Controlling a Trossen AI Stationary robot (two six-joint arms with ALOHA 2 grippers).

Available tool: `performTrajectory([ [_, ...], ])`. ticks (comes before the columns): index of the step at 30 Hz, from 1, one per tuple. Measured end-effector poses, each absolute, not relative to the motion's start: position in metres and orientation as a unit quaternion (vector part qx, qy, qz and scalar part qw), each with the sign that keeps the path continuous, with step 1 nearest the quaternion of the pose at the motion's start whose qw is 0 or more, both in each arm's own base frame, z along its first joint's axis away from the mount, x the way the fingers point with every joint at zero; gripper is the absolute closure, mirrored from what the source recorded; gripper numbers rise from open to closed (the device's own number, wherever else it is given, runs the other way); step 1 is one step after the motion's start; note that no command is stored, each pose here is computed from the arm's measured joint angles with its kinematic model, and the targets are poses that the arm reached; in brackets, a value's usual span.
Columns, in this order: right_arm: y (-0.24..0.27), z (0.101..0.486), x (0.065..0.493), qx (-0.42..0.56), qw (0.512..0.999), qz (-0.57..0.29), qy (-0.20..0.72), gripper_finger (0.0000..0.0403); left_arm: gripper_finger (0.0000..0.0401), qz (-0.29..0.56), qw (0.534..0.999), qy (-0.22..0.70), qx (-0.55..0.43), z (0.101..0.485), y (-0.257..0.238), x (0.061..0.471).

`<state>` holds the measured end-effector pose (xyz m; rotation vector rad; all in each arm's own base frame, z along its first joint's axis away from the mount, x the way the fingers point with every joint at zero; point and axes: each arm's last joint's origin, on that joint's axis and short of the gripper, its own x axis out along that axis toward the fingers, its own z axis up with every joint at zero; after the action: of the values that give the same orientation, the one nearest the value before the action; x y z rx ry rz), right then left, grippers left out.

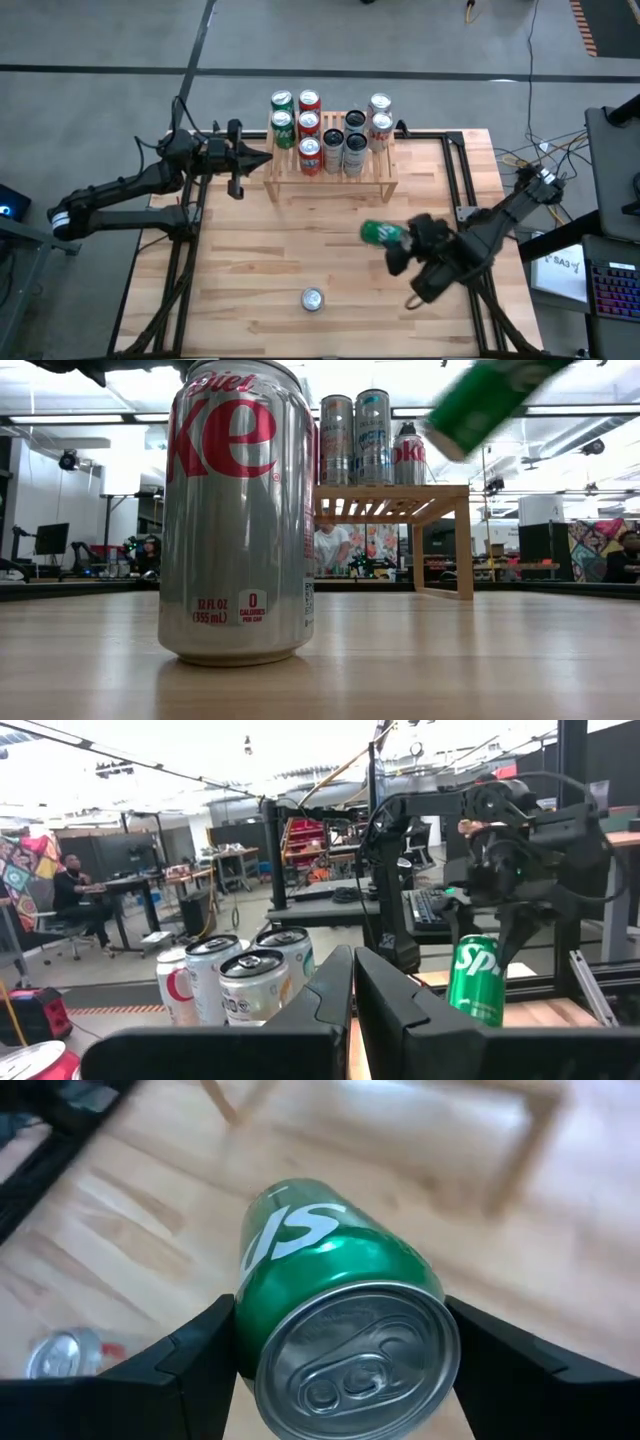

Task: Place canned beverage on shelf
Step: Put the green soda can aligned with other green soda can on the shelf

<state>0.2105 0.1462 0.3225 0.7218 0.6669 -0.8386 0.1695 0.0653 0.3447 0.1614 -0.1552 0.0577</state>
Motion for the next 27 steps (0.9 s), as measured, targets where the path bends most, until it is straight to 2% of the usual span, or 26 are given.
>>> performTrajectory([
  [4,0.132,0.329,0.240,0.252,0.845,-0.359,0.306,0.0124,0.0401,0.024,0.995,-0.072,0.064,0.343,0.066,0.172],
  [7,0.120,0.332,0.262,0.194,0.869,-0.333,0.310,0.0124,0.0399,-0.013,0.996,-0.065,0.060,0.340,0.066,0.176],
  [12,0.099,0.341,0.290,0.117,0.905,-0.282,0.296,0.0124,0.0367,-0.067,0.996,-0.052,0.030,0.336,0.060,0.181],
  [16,0.083,0.351,0.306,0.079,0.926,-0.243,0.277,0.0124,0.0314,-0.102,0.994,-0.036,0.012,0.333,0.049,0.185],
  [21,0.066,0.355,0.319,0.036,0.937,-0.225,0.266,0.0124,0.0222,-0.147,0.989,-0.027,0.004,0.329,0.031,0.189],
  [24,0.060,0.350,0.327,0.005,0.935,-0.220,0.277,0.0124,0.0161,-0.141,0.990,-0.014,0.015,0.326,0.023,0.191],
  [27,0.060,0.341,0.335,-0.018,0.931,-0.217,0.293,0.0124,0.0108,-0.096,0.995,0.018,0.023,0.318,0.020,0.196],
])
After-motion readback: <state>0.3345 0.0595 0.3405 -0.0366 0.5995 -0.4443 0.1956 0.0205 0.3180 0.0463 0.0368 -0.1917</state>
